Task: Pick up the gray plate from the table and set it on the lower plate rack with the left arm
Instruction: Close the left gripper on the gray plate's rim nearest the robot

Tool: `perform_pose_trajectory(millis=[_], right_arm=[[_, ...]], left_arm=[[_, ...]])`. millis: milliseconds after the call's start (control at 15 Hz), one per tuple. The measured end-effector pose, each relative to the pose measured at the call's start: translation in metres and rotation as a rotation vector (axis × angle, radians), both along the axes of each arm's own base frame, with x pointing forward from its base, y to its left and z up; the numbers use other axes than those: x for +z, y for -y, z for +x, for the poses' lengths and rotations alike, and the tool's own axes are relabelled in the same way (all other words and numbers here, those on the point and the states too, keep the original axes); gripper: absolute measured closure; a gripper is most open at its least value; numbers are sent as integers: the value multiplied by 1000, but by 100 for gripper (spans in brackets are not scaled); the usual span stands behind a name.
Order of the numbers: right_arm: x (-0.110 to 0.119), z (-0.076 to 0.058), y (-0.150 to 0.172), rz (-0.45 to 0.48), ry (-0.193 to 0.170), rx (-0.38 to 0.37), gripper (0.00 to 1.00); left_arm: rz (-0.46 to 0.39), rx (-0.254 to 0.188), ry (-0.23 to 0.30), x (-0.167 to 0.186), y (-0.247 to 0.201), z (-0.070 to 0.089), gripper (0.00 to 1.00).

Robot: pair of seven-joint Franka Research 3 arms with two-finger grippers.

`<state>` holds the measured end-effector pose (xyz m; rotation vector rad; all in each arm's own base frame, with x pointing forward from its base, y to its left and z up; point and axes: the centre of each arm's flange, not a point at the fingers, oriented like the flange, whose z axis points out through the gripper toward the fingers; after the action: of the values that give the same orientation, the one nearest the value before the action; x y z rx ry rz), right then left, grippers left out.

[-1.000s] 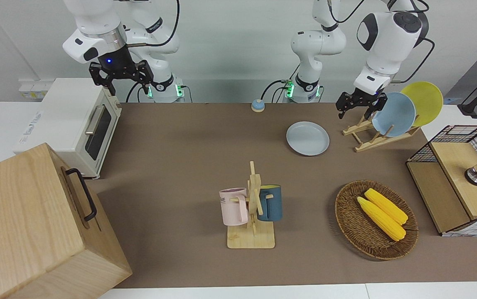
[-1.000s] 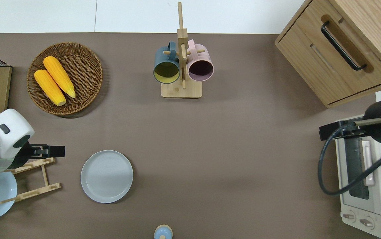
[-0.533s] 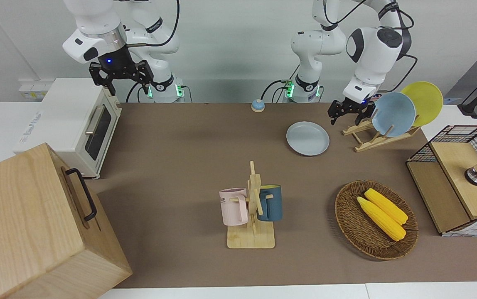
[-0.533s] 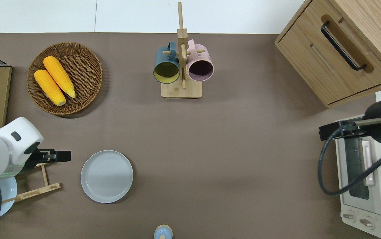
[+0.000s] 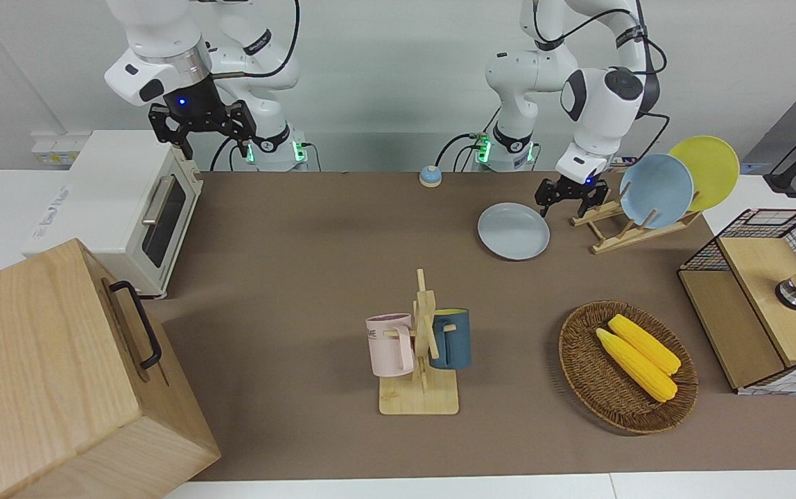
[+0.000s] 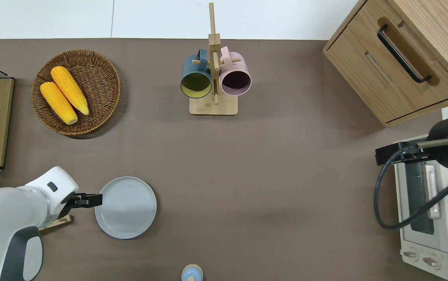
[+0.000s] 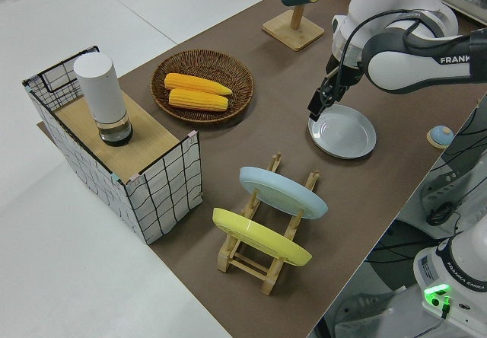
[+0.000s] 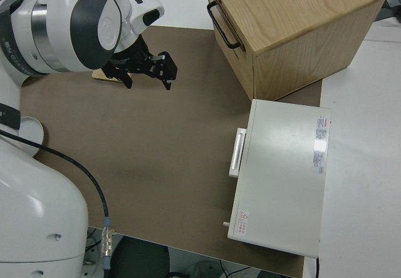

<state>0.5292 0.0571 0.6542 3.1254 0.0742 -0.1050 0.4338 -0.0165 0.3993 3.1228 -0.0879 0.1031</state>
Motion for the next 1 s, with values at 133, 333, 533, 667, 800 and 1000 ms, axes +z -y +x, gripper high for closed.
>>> perform_pose_trajectory(millis=[133,333,533,667,800,1000], right_arm=[[0,0,0,0,0,0,1],[0,0,0,0,0,0,1],[0,0,0,0,0,0,1],[0,0,0,0,0,0,1],[0,0,0,0,0,0,1],[0,0,0,0,0,0,1]], left_arm=[[1,-1,3,-9,0,-4,0],[2,-4,16,-21,2,-9,0],[3,-7,24,-34,3,-15,0],[4,-9,21,-43,4,-18,0],[4,-10,26,-52,4,-18,0],[5,-9,37,-69,4,-19,0]])
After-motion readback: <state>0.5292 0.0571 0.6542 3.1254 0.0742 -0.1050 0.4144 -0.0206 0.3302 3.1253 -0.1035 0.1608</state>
